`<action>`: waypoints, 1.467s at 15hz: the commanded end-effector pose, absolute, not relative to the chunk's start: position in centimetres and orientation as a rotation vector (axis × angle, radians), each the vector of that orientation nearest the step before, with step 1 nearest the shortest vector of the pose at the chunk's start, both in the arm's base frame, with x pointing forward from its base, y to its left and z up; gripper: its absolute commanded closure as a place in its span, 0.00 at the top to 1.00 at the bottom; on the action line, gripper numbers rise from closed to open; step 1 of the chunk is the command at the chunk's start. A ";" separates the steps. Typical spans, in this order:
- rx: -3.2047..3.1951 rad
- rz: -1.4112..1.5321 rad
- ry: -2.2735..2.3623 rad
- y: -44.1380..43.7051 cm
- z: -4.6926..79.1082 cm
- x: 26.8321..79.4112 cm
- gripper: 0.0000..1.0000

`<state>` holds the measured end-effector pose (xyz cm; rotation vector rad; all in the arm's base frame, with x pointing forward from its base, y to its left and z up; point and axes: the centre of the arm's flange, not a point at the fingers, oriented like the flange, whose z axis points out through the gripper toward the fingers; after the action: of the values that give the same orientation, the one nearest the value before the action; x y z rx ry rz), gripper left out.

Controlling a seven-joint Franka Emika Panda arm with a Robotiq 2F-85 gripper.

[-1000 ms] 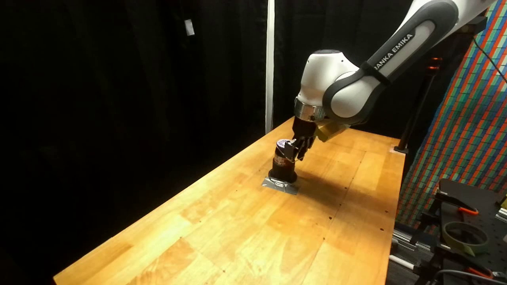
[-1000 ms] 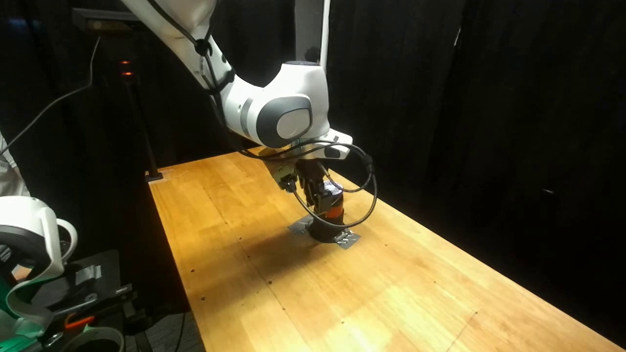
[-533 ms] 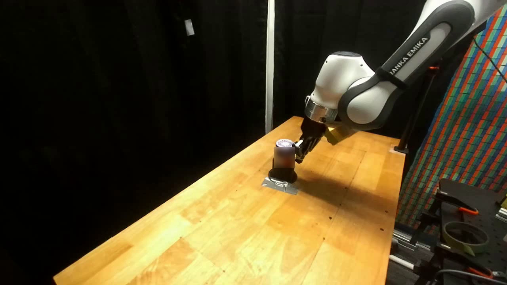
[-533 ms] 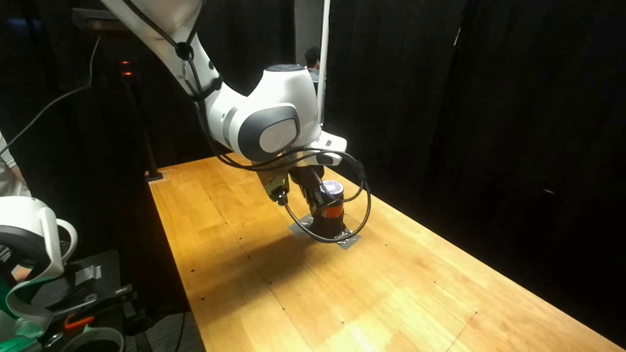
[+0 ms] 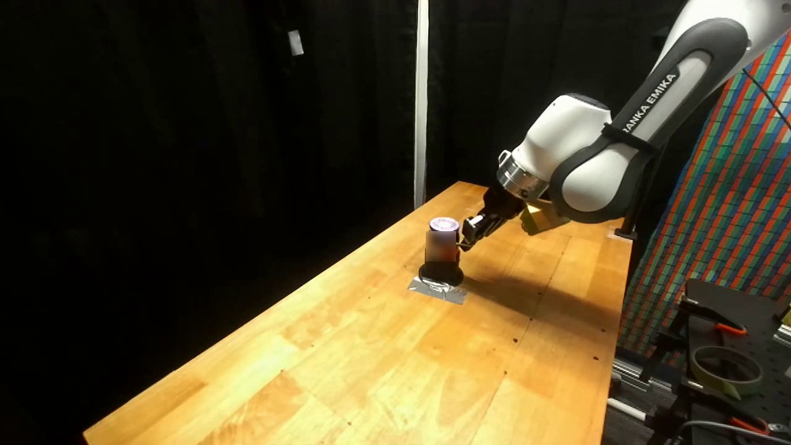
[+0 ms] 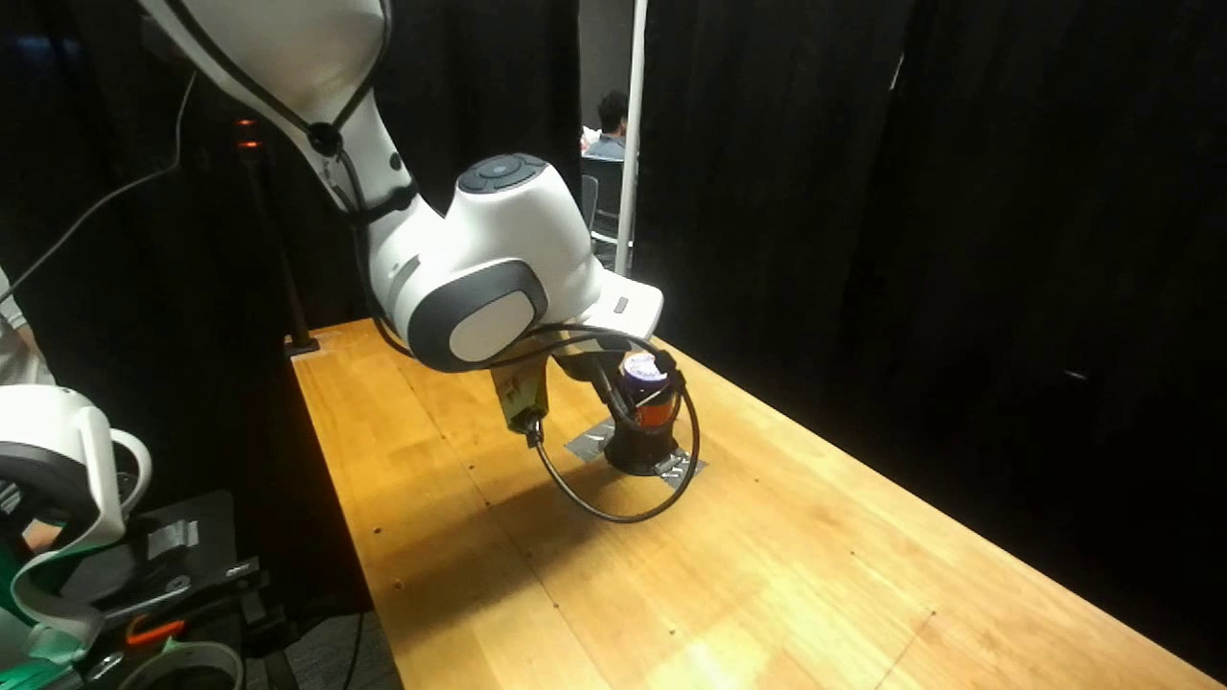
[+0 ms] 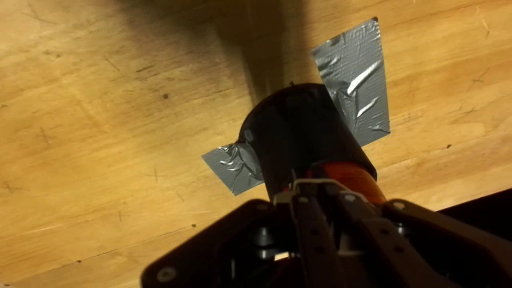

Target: Put the rubber band around the brown cup

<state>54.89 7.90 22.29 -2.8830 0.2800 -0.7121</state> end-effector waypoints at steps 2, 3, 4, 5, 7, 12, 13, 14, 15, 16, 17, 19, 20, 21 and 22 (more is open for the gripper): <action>-2.773 -0.806 0.259 6.7 23.0 52.4 0.09; -2.749 -0.828 0.254 6.6 23.1 52.1 0.09; -2.730 -0.850 0.246 6.5 23.2 51.8 0.11; -2.712 -0.872 0.241 6.4 23.2 51.6 0.10; -2.691 -0.908 0.223 5.8 23.0 51.2 0.09; -2.647 -1.013 0.217 4.0 22.2 50.0 0.10; -2.631 -1.033 0.221 3.7 22.0 49.7 0.10; -2.599 -1.067 0.227 3.3 22.0 49.5 0.10; -2.573 -1.093 0.226 3.1 22.0 49.2 0.09; -2.540 -1.119 0.224 2.8 21.9 49.0 0.09; -2.512 -1.135 0.216 2.6 21.9 48.6 0.09; -2.447 -1.160 0.191 2.3 21.7 48.0 0.09; -2.421 -1.168 0.182 2.1 21.5 47.7 0.08; -2.397 -1.168 0.172 1.9 21.5 47.4 0.10; -2.375 -1.174 0.161 1.7 21.4 47.1 0.10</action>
<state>48.35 2.87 21.38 -2.4543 0.1753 -1.1434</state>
